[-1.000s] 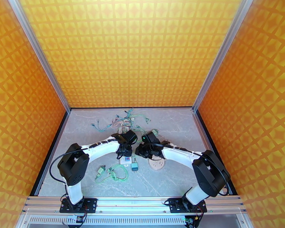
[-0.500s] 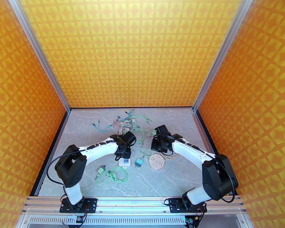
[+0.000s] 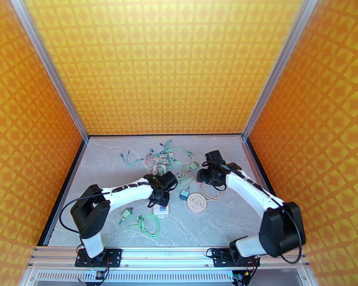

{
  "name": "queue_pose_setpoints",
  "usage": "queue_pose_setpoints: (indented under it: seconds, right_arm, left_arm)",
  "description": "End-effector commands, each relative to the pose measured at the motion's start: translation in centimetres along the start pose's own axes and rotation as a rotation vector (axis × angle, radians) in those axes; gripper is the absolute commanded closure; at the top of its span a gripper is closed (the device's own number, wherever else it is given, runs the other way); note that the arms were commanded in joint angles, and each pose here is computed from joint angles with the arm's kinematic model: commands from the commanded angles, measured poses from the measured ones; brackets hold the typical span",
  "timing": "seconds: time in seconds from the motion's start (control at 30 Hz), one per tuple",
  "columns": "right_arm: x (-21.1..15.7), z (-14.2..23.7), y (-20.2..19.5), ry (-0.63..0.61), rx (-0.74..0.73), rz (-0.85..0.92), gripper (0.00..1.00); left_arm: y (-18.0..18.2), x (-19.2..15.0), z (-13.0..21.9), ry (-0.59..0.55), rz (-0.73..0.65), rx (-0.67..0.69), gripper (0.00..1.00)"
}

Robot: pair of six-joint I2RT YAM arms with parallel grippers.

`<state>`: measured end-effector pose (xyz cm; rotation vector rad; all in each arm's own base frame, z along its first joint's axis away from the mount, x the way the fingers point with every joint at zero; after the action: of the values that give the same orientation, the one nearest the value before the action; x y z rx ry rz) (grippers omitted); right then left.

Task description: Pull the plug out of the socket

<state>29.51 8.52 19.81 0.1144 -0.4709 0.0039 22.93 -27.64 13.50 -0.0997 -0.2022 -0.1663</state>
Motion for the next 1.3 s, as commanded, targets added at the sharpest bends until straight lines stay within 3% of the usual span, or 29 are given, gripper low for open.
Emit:
queue_pose_setpoints:
  seconds: [0.0, 0.23, 0.47, 0.6, 0.73, 0.87, 1.17, 1.27]
  right_arm:
    - [-1.4, 1.3, -0.1, -0.009, 0.037, -0.042, 0.02]
    - [-3.2, 3.6, 0.7, -0.134, 0.238, -0.175, 0.01]
    - [-5.6, 4.3, 2.4, -0.158, 0.374, -0.242, 0.02]
    - [-6.8, 3.9, 4.1, -0.174, 0.472, -0.257, 0.11]
    - [-7.3, 3.1, 6.2, -0.170, 0.566, -0.235, 0.30]
    - [-7.5, 1.8, 8.1, -0.131, 0.572, -0.193, 0.34]
    - [-7.6, -2.4, 12.1, -0.034, 0.685, -0.136, 0.61]
    - [-7.2, -3.9, 13.1, -0.007, 0.711, -0.134, 0.61]
  left_arm:
    - [-0.6, -0.6, 0.3, 0.051, -0.014, -0.028, 0.53]
    - [-0.4, 0.2, 2.1, 0.001, 0.002, -0.068, 0.39]
    - [0.2, 1.4, 4.5, -0.041, 0.014, -0.102, 0.37]
    - [0.8, 2.2, 5.8, -0.065, 0.054, -0.130, 0.38]
    - [1.6, 2.6, 6.8, -0.081, 0.114, -0.142, 0.39]
    - [2.0, 2.6, 7.2, -0.094, 0.180, -0.155, 0.40]
    - [2.3, 1.7, 6.5, -0.068, 0.314, -0.139, 0.44]
    - [2.4, 1.3, 5.8, -0.066, 0.340, -0.142, 0.45]
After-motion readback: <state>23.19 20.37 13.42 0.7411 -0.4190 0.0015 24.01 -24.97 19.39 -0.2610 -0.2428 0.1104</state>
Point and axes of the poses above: each hand's point on the last joint's axis, 136 mm out from that joint toward the fingers, its own z axis back along the fingers, its own y axis along the line the jaws close on, x = y × z, the point moved 8 cm from there along z, back along the fingers, and after that the axes turned 10 degrees about z, right-handed, at the moved point
